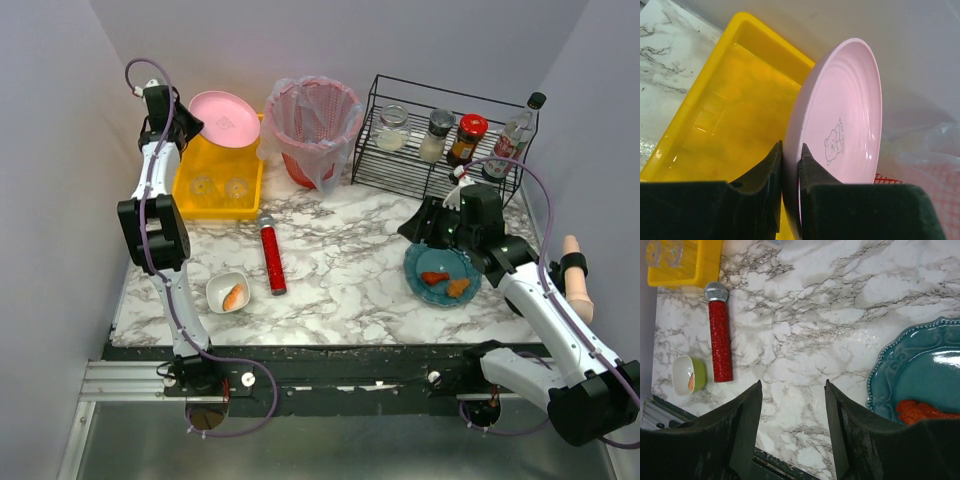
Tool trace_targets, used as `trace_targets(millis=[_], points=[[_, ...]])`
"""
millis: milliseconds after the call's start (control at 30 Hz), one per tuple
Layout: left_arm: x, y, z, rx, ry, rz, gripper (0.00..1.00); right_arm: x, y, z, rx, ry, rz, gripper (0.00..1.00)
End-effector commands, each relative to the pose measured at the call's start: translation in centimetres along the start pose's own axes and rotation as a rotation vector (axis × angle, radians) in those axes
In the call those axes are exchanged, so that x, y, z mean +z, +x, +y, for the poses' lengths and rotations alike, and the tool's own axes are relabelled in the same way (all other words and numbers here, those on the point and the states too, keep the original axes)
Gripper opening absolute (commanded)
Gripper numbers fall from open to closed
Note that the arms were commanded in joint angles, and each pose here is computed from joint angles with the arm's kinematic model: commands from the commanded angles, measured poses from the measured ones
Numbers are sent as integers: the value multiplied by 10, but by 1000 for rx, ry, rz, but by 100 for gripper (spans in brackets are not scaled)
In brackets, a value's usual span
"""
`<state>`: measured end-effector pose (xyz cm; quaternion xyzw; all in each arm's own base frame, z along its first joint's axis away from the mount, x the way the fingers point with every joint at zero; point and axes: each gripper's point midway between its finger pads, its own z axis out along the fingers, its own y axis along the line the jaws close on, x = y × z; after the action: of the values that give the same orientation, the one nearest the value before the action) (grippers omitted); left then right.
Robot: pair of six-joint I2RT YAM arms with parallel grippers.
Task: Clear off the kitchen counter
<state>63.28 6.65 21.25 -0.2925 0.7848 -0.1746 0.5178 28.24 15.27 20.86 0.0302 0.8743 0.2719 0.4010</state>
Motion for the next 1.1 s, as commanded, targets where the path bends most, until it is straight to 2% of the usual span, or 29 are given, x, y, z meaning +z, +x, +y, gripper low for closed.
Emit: trace_targets(millis=[0, 233, 533, 667, 900, 1000, 1067], points=[[6, -9, 0, 18, -1, -12, 0, -1, 1, -3, -11, 2, -8, 61], [26, 25, 32, 38, -74, 69, 0, 0, 2, -3, -6, 3, -6, 61], [40, 39, 66, 17, -165, 73, 0, 0, 3, -4, -6, 6, 2, 61], [47, 44, 73, 15, -174, 84, 13, -1, 4, -5, -4, 10, 1, 61], [53, 52, 76, 8, -167, 103, 62, -2, 6, -6, -3, 15, 3, 61], [53, 53, 77, 8, -171, 103, 74, -2, 6, -6, -5, 15, 3, 61], [52, 52, 77, 12, -170, 103, 90, -2, 7, -7, -2, 16, 8, 61]])
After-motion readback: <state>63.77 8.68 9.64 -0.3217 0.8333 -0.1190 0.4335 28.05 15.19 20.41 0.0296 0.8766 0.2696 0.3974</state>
